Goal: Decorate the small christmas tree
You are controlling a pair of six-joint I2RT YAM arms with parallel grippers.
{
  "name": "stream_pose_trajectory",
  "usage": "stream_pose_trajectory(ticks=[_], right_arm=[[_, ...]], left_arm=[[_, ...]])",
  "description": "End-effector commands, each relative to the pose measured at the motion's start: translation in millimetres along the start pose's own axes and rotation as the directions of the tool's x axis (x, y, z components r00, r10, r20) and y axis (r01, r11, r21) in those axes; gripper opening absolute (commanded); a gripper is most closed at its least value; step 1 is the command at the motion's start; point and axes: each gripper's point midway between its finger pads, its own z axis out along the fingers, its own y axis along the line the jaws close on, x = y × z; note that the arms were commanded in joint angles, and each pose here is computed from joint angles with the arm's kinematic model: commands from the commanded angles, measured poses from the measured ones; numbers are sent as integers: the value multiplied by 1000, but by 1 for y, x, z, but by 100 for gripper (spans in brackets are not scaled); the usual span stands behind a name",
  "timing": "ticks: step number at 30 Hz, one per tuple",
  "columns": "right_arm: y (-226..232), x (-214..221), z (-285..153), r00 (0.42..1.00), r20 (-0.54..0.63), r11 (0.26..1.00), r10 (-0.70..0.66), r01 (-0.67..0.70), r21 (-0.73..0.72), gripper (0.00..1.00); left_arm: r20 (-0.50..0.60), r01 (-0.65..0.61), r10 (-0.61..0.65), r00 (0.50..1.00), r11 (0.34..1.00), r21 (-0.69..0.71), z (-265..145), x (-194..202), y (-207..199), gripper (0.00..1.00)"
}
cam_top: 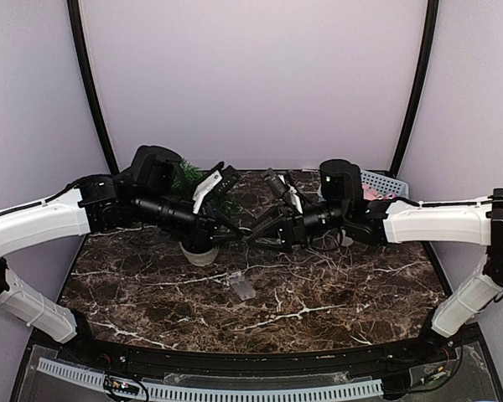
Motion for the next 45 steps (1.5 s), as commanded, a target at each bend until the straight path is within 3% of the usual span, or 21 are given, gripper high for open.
stream_pose_trajectory(ticks=[1,5,10,14,15,17,18,21,27,36,38,40,41,45], right_arm=[[8,11,5,999,-51,998,17,-20,-55,46],[8,14,2,998,-49,999,39,-40,-25,3],[17,-4,-7,1000,7,1000,20,-20,10,0],[30,-21,-11,999,42,1000,-1,1,-8,0],[32,-24,-11,999,47,1000,-4,5,-12,0],[37,-31,-12,998,56,1000,-12,14,-21,0],[40,-33,-12,998,58,1000,-16,17,-26,0],[45,-40,-12,998,65,999,-27,29,-33,0],[54,-48,-17,996,81,998,-46,49,-35,0],[77,-63,-26,989,128,991,-79,91,-94,0],[80,-65,-26,988,133,990,-81,95,-102,0],[80,-67,-26,987,139,990,-85,100,-103,0],[80,-67,-26,986,141,989,-87,102,-104,0],[79,-68,-26,986,146,990,-84,99,-97,0]], left_arm=[[84,-22,24,996,1000,-20,-9,-10,-2,0],[111,-13,16,994,999,-33,-9,-6,1,0],[129,10,-5,992,999,-37,-2,9,6,2],[137,29,-25,990,999,-32,4,21,10,36],[133,37,-32,991,999,-29,7,26,11,53],[159,38,-38,987,999,3,12,25,9,73],[158,40,-45,986,999,36,15,26,4,80],[152,34,-48,987,995,94,27,29,0,85],[117,-5,-8,993,994,114,50,32,-1,91],[114,-25,33,993,997,-69,53,48,31,98],[119,-23,31,992,998,-65,52,50,30,92],[127,-19,25,992,999,-48,51,50,27,80],[130,-16,20,991,999,-35,51,50,24,69],[133,-9,10,991,1000,-13,54,52,20,53]])
